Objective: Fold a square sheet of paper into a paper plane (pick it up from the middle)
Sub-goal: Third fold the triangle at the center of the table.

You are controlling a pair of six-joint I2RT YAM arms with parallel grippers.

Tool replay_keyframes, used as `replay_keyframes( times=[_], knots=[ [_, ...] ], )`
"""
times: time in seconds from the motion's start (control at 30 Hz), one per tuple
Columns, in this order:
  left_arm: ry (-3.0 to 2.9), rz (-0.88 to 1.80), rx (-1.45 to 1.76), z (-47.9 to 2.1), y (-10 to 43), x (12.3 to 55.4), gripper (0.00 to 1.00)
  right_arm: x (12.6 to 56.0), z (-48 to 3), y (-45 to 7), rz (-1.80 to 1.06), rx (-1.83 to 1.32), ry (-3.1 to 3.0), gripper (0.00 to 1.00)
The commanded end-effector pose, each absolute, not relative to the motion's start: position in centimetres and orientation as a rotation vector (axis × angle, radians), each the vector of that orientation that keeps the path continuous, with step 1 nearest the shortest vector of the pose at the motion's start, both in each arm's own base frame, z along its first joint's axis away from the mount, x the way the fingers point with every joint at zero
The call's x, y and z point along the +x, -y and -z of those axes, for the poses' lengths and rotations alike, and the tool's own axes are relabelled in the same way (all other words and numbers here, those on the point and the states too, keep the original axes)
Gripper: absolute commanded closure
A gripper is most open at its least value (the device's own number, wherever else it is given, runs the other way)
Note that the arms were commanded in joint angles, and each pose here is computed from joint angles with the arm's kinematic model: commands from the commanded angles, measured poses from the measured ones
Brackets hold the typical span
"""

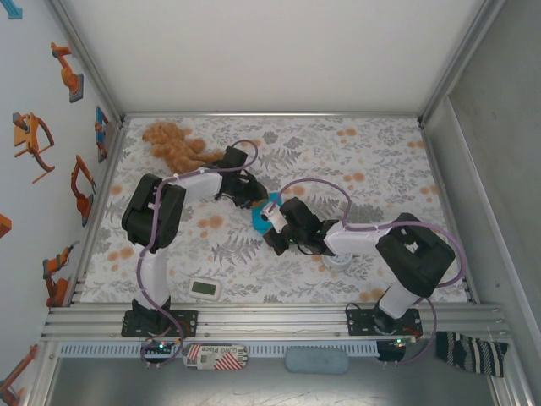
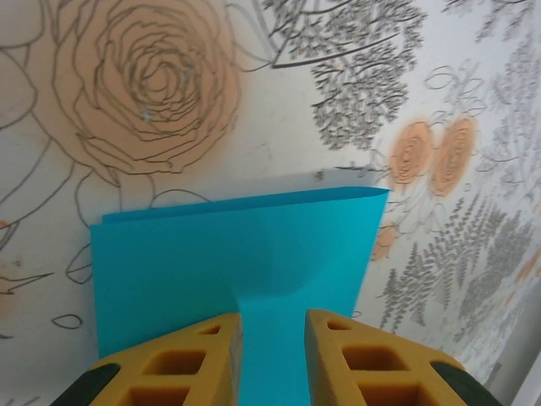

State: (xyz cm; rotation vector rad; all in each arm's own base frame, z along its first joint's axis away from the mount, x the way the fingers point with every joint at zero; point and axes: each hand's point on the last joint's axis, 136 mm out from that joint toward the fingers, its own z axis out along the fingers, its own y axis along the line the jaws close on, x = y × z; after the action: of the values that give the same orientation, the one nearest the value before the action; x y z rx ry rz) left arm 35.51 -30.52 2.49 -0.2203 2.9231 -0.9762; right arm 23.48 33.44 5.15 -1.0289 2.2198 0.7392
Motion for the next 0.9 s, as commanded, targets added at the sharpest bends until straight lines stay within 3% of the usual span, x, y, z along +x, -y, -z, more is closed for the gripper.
replay_keyframes(
  times=[0.0,0.87],
  knots=[
    [-2.986,0.893,-0.181,-1.2,30.1,34.7,0.74,23.9,-5.6,-33.5,-0.739,-0.988,-2.215,1.0],
    [-3.071,0.836,-0.125,1.0,29.5,33.5,0.75,28.1,-3.6,-30.9,-0.526,-0.608,-2.452,1.0]
  ],
)
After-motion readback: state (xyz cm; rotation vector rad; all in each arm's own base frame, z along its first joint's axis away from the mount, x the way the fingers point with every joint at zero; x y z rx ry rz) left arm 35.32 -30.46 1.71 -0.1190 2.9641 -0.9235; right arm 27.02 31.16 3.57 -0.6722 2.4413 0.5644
